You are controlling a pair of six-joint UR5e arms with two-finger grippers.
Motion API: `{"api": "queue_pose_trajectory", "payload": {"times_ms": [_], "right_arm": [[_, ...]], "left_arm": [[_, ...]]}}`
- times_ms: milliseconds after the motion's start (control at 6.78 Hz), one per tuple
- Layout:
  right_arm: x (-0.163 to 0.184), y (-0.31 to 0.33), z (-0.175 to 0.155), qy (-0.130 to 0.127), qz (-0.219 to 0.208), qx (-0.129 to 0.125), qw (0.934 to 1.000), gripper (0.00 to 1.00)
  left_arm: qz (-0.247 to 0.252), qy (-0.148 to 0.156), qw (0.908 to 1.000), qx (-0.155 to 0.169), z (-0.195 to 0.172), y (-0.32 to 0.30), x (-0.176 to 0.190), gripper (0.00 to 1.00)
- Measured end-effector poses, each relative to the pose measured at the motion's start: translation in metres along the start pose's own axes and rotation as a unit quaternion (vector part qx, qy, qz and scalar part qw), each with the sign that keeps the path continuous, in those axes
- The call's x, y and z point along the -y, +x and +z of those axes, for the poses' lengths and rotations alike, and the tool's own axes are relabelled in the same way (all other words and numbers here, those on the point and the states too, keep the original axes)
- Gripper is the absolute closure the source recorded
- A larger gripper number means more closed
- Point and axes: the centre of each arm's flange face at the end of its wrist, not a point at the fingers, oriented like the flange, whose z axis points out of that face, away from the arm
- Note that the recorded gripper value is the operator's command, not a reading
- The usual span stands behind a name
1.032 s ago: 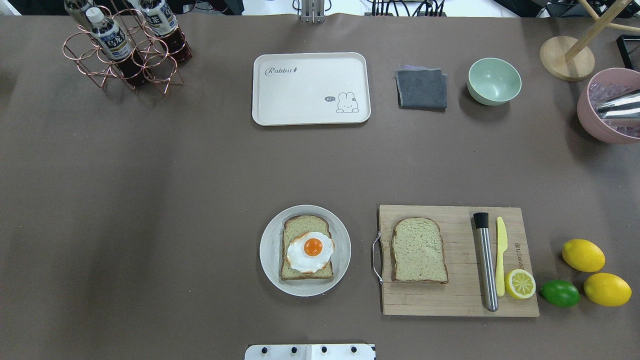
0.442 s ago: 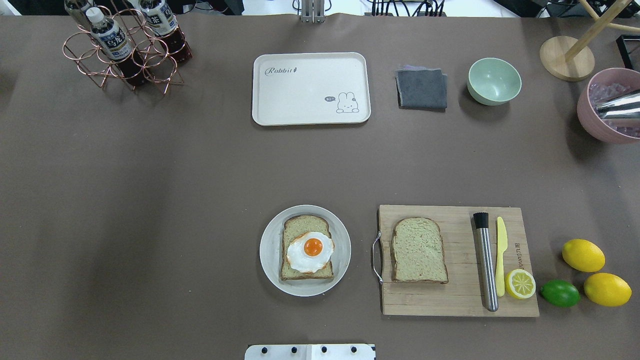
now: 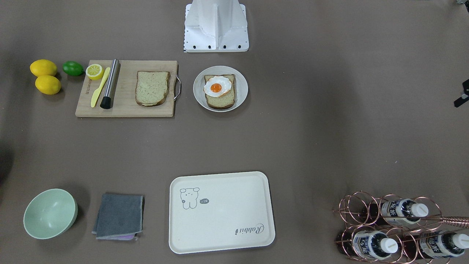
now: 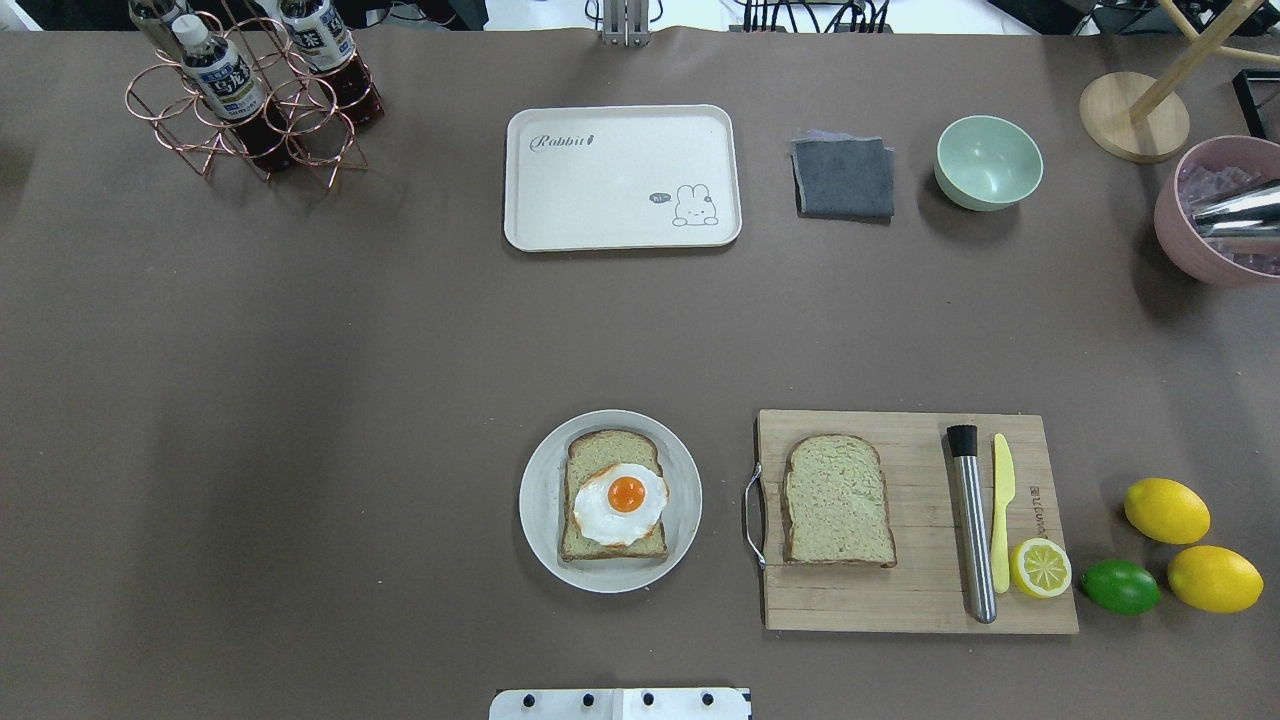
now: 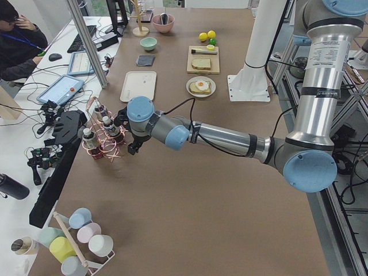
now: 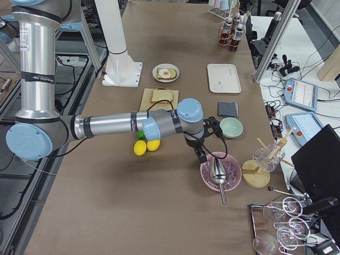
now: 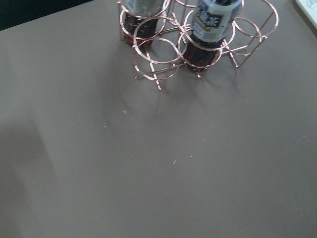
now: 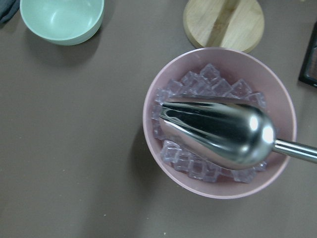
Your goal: Make sandwich and place on tray
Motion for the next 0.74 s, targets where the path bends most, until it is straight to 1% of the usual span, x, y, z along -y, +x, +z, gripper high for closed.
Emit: {"api": "queue_pose_trajectory", "payload": {"times_ms": [147, 295, 442, 737], "right_arm": [[0.009, -0.018, 0.013, -0.009, 0.002, 0.009, 0.9999, 0.0], [0.022, -0.043, 0.023, -0.009, 0.03, 0.018, 0.9993, 0.0], [0.034, -0.074, 0.033, -0.004, 0.058, 0.028, 0.9979, 0.0], [0.052, -0.159, 0.055, 0.003, 0.106, 0.05, 0.9931, 0.0]], "left_arm": [[-0.012, -0.007, 0.9999, 0.005, 0.019, 0.026, 0.017, 0.01], [-0.04, -0.015, 0.999, 0.01, 0.044, 0.065, 0.032, 0.01], [-0.07, -0.019, 0.9973, 0.006, 0.065, 0.105, 0.043, 0.02], [-0.119, -0.02, 0.9925, -0.019, 0.102, 0.188, 0.056, 0.03]]}}
